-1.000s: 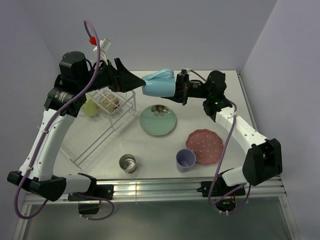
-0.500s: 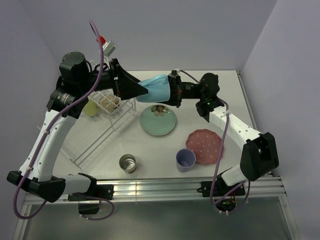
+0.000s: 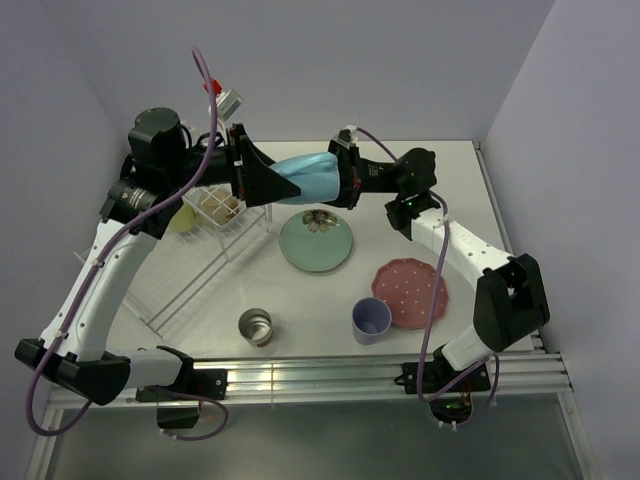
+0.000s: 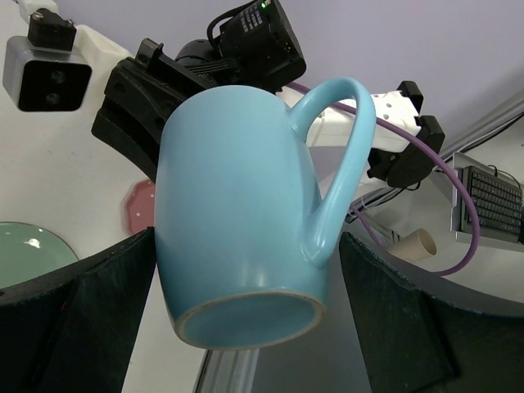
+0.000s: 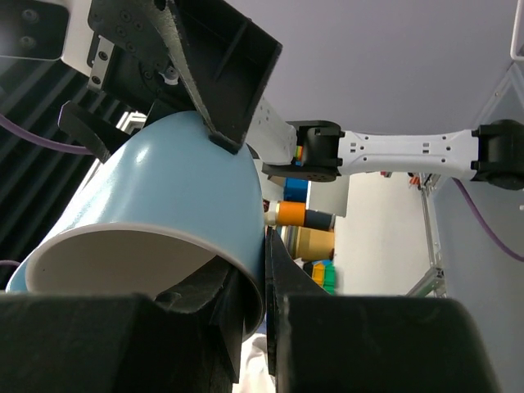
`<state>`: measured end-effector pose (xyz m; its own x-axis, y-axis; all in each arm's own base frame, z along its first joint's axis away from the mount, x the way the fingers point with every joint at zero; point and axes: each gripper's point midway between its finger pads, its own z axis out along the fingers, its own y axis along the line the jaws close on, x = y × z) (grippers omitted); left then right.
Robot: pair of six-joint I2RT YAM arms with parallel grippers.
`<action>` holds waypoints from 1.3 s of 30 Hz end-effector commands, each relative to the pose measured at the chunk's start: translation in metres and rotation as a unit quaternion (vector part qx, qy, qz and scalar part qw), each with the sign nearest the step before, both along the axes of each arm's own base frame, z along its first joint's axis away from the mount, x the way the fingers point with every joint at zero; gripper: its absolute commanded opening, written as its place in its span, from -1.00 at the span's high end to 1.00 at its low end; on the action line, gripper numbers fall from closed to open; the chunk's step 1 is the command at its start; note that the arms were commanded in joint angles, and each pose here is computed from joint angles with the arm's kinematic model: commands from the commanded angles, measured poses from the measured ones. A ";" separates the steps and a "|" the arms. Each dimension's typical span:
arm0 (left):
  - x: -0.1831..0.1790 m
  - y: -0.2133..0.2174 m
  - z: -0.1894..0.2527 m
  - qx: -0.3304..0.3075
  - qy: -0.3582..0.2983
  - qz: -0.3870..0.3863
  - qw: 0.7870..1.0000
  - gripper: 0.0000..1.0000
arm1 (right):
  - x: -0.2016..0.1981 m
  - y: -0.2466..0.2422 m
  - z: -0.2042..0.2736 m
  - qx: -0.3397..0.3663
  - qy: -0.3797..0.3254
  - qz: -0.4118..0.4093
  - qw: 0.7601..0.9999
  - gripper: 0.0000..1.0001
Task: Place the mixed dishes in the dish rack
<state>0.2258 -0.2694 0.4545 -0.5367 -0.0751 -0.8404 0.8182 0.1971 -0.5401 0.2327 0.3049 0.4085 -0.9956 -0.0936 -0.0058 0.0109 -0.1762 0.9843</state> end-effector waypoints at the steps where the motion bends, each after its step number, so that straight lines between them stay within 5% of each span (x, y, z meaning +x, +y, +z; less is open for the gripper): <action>1: -0.008 -0.004 0.011 -0.011 -0.030 -0.017 0.999 -0.95 | -0.007 -0.003 0.056 0.038 0.130 0.032 0.990 1.00; 11: 0.003 -0.012 0.010 -0.013 -0.032 -0.001 0.999 -0.55 | -0.009 0.005 0.063 0.051 0.134 0.043 0.989 1.00; 13: 0.005 -0.012 0.009 -0.012 -0.031 0.002 0.999 -0.25 | -0.008 0.006 0.063 0.054 0.136 0.042 0.988 1.00; 16: 0.005 -0.012 0.006 -0.008 -0.025 0.003 1.000 0.44 | -0.007 0.006 0.063 0.055 0.131 0.042 0.989 1.00; 17: 0.005 -0.013 0.005 -0.007 -0.023 0.003 1.000 0.84 | -0.007 0.006 0.062 0.056 0.129 0.042 0.989 0.92; 18: 0.006 -0.012 0.004 -0.005 -0.021 0.004 1.000 0.99 | -0.006 0.007 0.062 0.055 0.128 0.042 0.989 0.70; 22: 0.005 -0.009 0.004 -0.004 -0.022 0.009 1.000 1.00 | -0.005 0.008 0.061 0.057 0.123 0.038 0.990 0.08; 23: 0.004 -0.008 0.004 -0.005 -0.020 0.005 1.000 1.00 | -0.004 0.008 0.057 0.055 0.124 0.036 0.990 -0.43; 25: 0.008 0.000 0.012 -0.019 -0.018 0.015 1.000 1.00 | -0.002 0.006 0.052 0.054 0.127 0.029 0.990 -0.83; 33: 0.028 0.053 0.044 -0.082 -0.004 0.056 0.995 1.00 | 0.014 -0.014 0.020 0.037 0.146 -0.021 0.988 -0.95; 39: 0.078 0.135 0.037 -0.071 0.104 0.245 0.961 1.00 | 0.027 -0.041 -0.008 -0.010 0.132 -0.081 0.988 -0.97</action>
<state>0.3080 -0.1622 0.4643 -0.6096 -0.3824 -0.6944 0.5809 0.3805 -0.7196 0.2730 0.2793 0.3767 -0.9885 0.0898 0.1219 0.1039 -0.1832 0.9776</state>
